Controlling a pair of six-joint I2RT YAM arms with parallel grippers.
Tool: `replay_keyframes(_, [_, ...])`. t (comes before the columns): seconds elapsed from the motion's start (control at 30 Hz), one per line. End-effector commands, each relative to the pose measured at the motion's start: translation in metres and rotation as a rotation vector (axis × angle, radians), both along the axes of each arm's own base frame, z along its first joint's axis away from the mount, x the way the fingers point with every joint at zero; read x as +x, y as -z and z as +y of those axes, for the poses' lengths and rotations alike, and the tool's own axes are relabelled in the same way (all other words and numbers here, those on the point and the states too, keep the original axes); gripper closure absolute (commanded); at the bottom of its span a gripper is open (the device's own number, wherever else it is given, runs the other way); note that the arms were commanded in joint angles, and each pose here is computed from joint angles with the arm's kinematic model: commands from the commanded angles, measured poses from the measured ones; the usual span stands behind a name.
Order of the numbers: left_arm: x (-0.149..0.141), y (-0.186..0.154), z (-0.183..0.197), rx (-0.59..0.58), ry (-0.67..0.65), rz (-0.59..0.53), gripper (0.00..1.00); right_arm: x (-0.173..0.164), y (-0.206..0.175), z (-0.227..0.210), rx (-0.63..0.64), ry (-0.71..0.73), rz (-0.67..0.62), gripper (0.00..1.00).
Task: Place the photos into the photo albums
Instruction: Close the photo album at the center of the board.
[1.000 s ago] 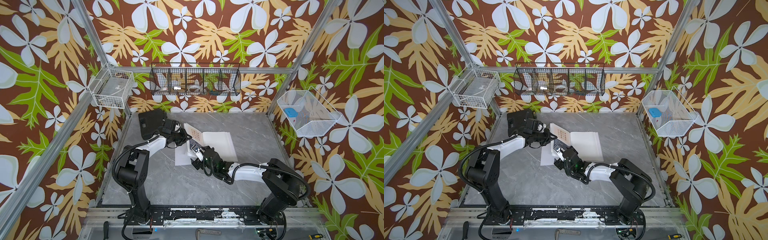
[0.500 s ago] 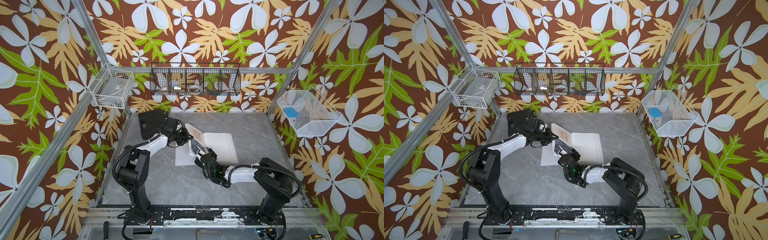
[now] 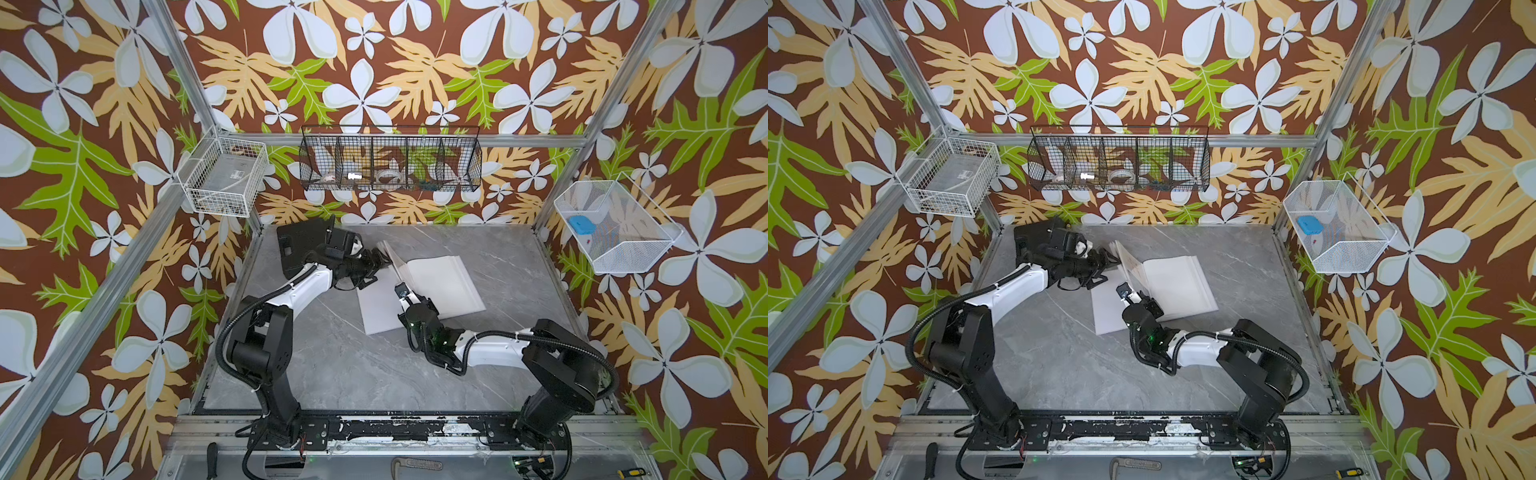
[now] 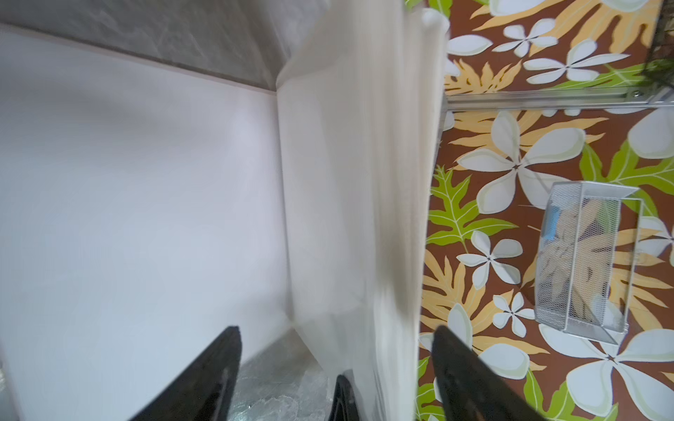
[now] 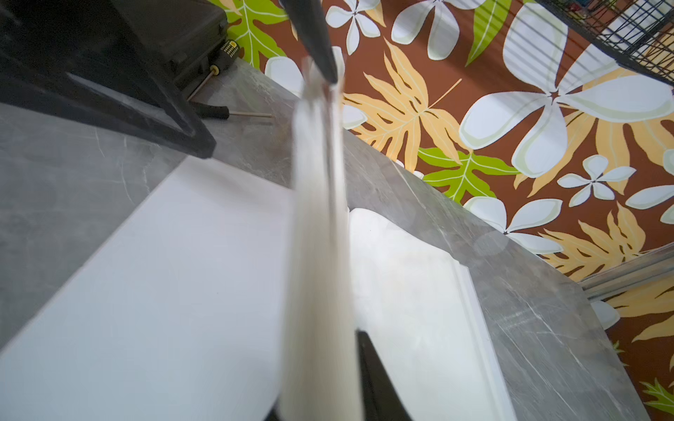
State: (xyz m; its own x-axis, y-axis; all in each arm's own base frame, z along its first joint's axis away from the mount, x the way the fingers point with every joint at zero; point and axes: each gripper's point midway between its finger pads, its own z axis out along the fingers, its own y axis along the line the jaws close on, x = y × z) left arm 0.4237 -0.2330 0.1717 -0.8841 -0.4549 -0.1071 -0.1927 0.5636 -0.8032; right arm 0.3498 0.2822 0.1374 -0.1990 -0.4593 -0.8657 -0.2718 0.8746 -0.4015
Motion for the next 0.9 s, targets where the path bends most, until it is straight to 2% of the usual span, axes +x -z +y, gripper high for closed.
replay_keyframes(0.0, [0.002,-0.009,0.036,0.096,-0.104,-0.063,0.09,0.003,-0.003,-0.001,0.042,0.034,0.006,0.86])
replay_keyframes(0.1, [-0.017,0.004,0.067,0.12,-0.211,-0.041,0.04,0.007,0.002,-0.001,0.044,0.049,0.032,1.0])
replay_keyframes(0.2, [-0.039,0.036,0.076,0.113,-0.24,0.004,0.03,0.013,0.013,-0.004,0.042,0.072,0.078,1.0])
replay_keyframes(0.27, [-0.045,0.051,0.073,0.09,-0.23,0.019,0.0,0.019,0.023,-0.009,0.093,0.077,0.135,1.0])
replay_keyframes(0.4, [-0.053,0.073,0.08,0.161,-0.225,0.036,0.0,0.025,0.034,-0.021,0.101,0.108,0.171,1.0])
replay_keyframes(0.53, [-0.054,0.077,0.085,0.132,-0.254,-0.01,0.0,0.024,0.019,-0.018,0.194,0.069,0.156,1.0])
replay_keyframes(0.63, [-0.049,0.091,0.073,0.096,-0.196,-0.005,0.0,0.027,-0.001,-0.017,0.276,0.052,0.148,1.0])
replay_keyframes(0.87, [-0.047,0.112,0.064,0.08,-0.159,0.023,0.0,0.042,-0.021,-0.019,0.298,0.046,0.199,1.0])
